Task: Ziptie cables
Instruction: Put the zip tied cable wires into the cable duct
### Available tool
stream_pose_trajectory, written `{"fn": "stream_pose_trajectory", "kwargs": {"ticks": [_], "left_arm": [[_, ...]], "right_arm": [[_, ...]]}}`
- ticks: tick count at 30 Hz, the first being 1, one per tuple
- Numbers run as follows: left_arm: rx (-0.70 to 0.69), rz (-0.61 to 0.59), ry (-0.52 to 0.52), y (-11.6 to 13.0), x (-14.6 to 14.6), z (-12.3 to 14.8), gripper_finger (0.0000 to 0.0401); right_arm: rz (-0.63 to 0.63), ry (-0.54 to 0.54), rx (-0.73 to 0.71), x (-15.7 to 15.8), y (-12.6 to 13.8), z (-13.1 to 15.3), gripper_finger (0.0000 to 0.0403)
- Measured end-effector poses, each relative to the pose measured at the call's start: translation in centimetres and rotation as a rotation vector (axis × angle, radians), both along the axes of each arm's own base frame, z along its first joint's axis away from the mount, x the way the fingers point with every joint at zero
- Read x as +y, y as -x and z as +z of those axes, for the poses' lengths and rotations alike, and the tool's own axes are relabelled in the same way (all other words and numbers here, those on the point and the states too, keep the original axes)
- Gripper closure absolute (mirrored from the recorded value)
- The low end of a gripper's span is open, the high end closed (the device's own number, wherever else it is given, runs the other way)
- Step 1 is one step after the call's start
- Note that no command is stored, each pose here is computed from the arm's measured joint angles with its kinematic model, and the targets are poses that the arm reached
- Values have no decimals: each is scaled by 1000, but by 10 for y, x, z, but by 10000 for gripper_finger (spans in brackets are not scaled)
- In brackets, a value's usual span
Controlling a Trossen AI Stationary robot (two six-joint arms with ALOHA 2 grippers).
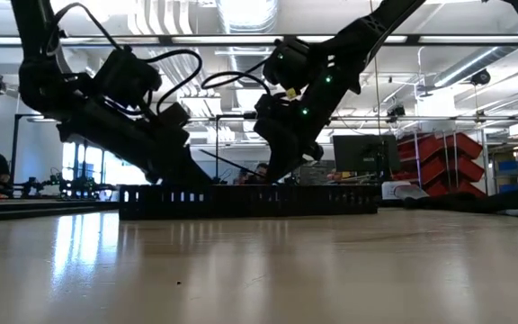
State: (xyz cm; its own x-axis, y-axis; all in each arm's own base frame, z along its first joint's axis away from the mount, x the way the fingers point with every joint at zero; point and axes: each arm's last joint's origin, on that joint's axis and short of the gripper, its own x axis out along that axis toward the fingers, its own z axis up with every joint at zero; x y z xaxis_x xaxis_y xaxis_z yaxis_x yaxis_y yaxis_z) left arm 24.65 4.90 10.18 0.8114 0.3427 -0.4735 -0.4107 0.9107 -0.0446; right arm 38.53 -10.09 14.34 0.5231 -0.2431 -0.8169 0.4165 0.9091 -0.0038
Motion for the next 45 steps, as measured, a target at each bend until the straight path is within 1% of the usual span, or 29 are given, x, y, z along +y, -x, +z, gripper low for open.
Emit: {"fn": "stream_pose_trajectory", "kwargs": {"ticks": [4,8,13,17,20,24,26,31,35,38,43,45], "left_arm": [[14,2,9,-2,0,-7,260],[24,3,10,-1,0,-7,305],[2,3,7,-1,0,0,357],[-2,-46,30,1,-2,4,380],[4,-76,43,2,-4,7,389],[7,-86,53,3,-7,9,395],[2,-90,58,3,-9,9,395],[-11,-104,68,-8,-13,12,396],[6,-116,60,-20,-15,17,397],[47,-116,57,-27,-14,19,397],[91,-87,42,-30,-13,21,397],[94,-86,36,-30,-13,21,397]], "right_arm": [[-6,-6,-2,2,3,9,403],[-3,-11,19,5,6,13,403],[38,-13,51,17,7,10,403],[60,-24,89,25,11,3,403],[21,-57,106,26,15,0,403],[-21,-88,158,26,22,-5,403],[-32,-97,160,27,22,-6,403],[-36,-147,148,28,21,-8,403],[-42,-154,146,27,19,-12,403],[-31,-149,149,27,18,-15,403],[23,-118,158,27,18,-15,402],[40,-110,161,27,18,-15,395]]}}
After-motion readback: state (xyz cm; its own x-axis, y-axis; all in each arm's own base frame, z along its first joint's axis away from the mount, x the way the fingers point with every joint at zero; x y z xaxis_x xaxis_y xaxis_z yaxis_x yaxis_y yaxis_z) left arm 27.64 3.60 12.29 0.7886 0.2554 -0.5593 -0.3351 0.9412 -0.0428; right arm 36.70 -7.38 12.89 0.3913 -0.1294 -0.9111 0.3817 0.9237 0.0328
